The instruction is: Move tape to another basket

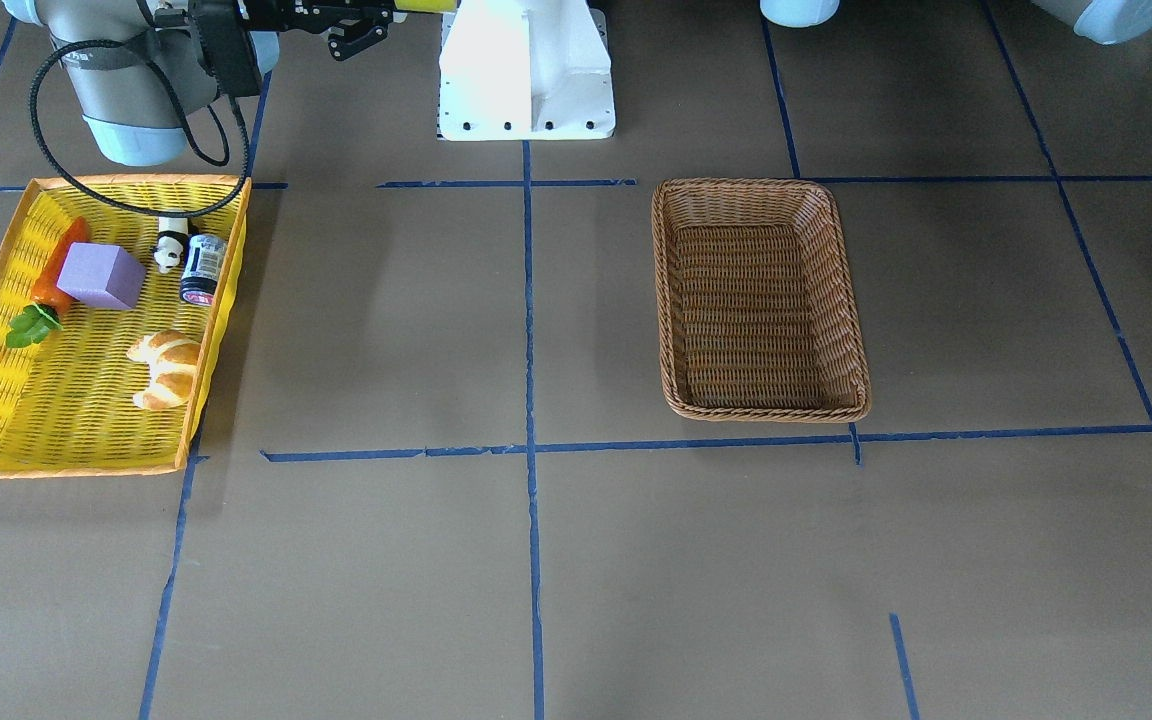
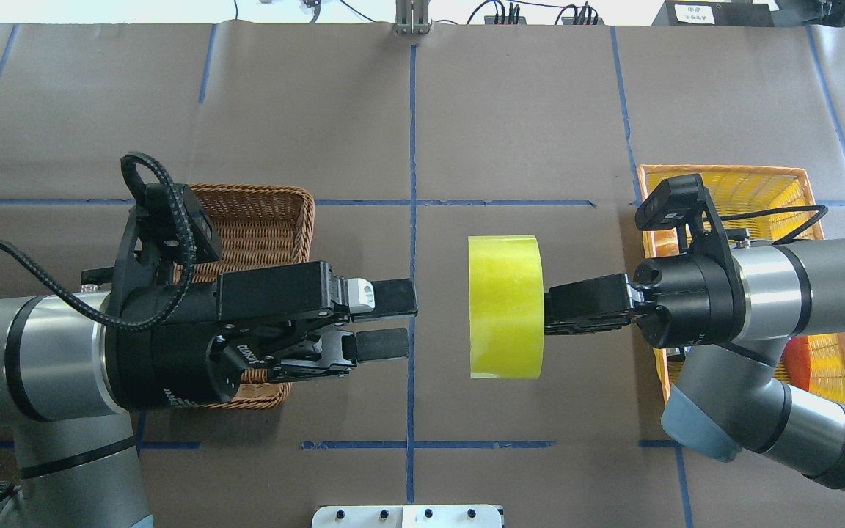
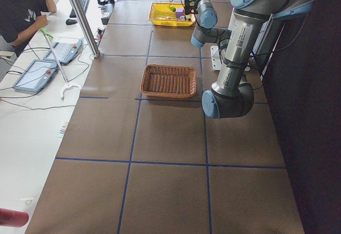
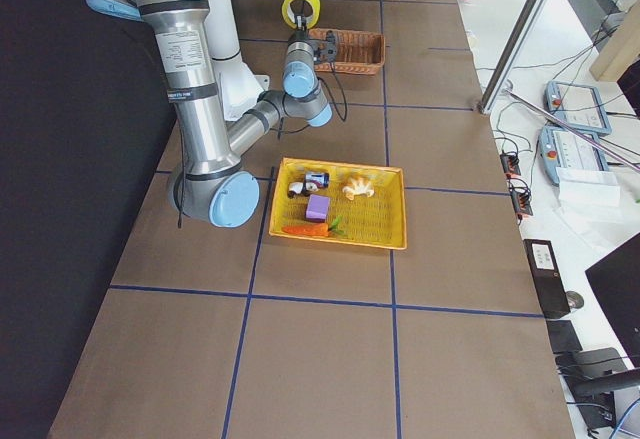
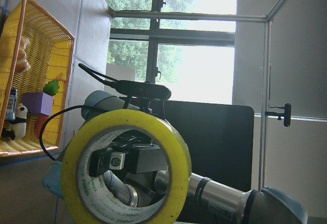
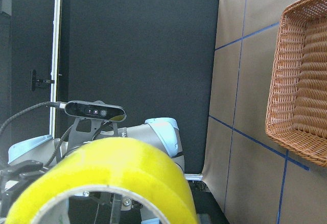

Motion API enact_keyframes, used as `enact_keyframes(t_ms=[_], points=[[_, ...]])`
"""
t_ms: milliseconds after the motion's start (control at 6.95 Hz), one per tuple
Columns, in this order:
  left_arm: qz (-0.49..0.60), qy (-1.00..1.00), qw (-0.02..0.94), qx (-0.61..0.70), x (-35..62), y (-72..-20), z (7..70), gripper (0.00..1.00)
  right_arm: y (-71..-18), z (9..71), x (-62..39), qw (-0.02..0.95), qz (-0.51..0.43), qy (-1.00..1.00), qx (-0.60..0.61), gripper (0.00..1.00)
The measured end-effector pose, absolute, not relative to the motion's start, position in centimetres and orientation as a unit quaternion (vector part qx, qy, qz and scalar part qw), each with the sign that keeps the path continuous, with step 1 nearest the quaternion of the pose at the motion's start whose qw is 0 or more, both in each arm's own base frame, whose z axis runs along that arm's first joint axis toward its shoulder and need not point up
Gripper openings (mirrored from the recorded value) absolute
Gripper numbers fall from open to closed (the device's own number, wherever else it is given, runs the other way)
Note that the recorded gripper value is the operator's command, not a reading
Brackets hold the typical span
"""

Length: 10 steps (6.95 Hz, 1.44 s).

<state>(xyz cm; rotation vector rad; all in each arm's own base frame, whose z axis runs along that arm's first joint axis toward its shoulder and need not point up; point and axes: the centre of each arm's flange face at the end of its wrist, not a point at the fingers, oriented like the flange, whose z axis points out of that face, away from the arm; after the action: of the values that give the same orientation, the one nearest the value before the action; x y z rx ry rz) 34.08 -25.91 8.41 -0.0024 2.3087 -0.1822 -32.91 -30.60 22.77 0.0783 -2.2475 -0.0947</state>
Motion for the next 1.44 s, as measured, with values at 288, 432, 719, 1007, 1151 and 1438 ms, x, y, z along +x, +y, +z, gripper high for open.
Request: enact_keyframes(t_ms=[288, 432, 719, 1007, 1151, 1438], points=[[-0.076, 0.913, 0.4, 0.0, 34.6, -26.1, 8.2, 1.0, -29.7, 22.5, -33.9, 0.425, -0.036, -0.904, 0.022, 0.01], [-0.081, 0.913, 0.399, 0.0, 34.9, -26.0, 8.2, 1.0, -29.4, 22.1, -34.3, 0.421, -0.038, -0.906, 0.019, 0.01], [-0.086, 0.914, 0.395, -0.002, 35.3, -25.8, 7.9, 1.0, -28.6, 21.4, -35.2, 0.413, -0.04, -0.91, 0.011, 0.01], [-0.09, 0.916, 0.392, -0.003, 35.5, -25.7, 7.6, 1.0, -28.0, 21.1, -35.8, 0.412, -0.042, -0.91, 0.005, 0.01], [-0.09, 0.916, 0.391, -0.007, 35.9, -25.4, 7.6, 1.0, -27.9, 21.0, -36.1, 0.412, -0.041, -0.91, 0.003, 0.01], [-0.092, 0.917, 0.388, -0.013, 36.5, -24.8, 7.2, 1.0, -27.8, 20.9, -36.2, 0.411, -0.038, -0.911, 0.003, 0.01]])
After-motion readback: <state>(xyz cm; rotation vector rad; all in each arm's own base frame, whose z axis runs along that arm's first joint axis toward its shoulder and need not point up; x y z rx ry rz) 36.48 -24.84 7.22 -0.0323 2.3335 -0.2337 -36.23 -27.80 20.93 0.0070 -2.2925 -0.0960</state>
